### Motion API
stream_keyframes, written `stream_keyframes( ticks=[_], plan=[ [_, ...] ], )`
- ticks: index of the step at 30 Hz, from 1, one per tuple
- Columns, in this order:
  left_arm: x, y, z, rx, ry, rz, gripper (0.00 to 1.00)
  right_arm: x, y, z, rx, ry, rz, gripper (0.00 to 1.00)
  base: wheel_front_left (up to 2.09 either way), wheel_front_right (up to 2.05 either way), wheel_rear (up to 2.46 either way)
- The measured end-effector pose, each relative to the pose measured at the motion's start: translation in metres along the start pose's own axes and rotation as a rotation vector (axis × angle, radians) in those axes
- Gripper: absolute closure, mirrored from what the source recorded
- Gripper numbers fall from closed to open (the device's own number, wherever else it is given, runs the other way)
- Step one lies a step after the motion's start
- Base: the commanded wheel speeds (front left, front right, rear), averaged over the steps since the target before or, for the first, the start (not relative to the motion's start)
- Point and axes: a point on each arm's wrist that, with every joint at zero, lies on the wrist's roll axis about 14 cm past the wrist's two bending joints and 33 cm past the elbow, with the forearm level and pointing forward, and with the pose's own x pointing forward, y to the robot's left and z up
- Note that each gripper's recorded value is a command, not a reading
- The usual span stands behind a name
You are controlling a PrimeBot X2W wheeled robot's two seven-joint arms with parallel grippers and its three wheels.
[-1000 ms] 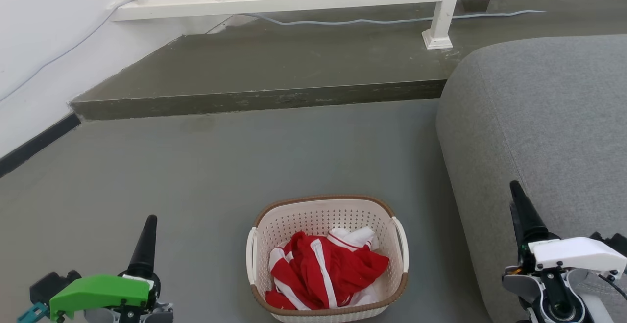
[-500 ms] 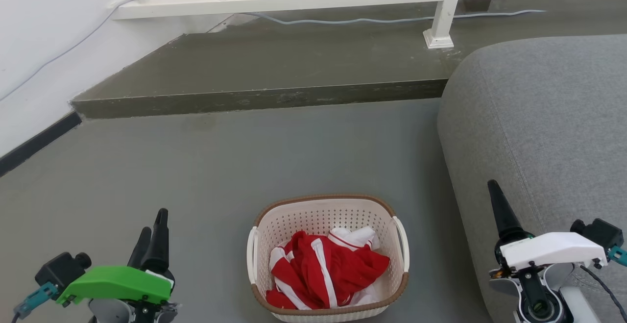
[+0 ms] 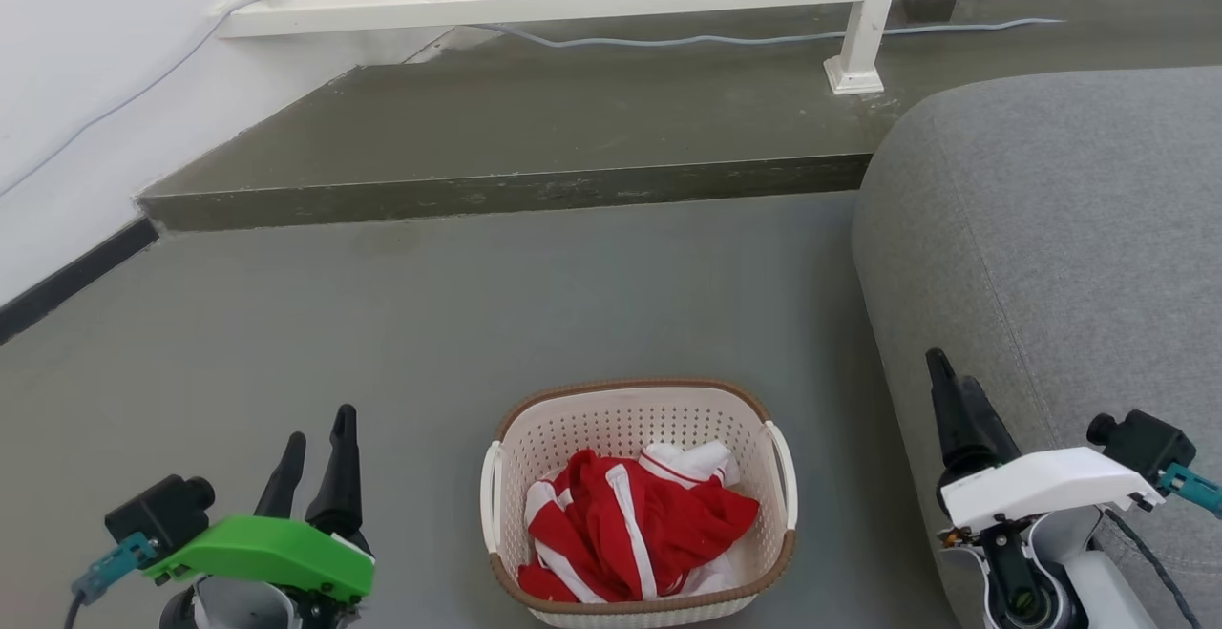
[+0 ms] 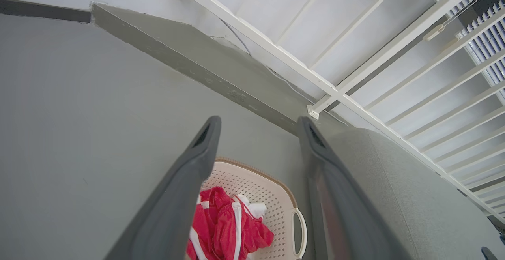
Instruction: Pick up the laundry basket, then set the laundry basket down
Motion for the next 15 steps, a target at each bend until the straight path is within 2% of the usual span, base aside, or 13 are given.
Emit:
stream_keyframes(
  ticks=[15],
  plan=[
    [-0.005, -0.007, -0.001, 0.212, -0.023, -0.016, 0.00, -0.001, 0.014, -0.003, -0.187, -0.019, 0.038, 0.00, 0.00, 0.00, 0.00]
  ],
)
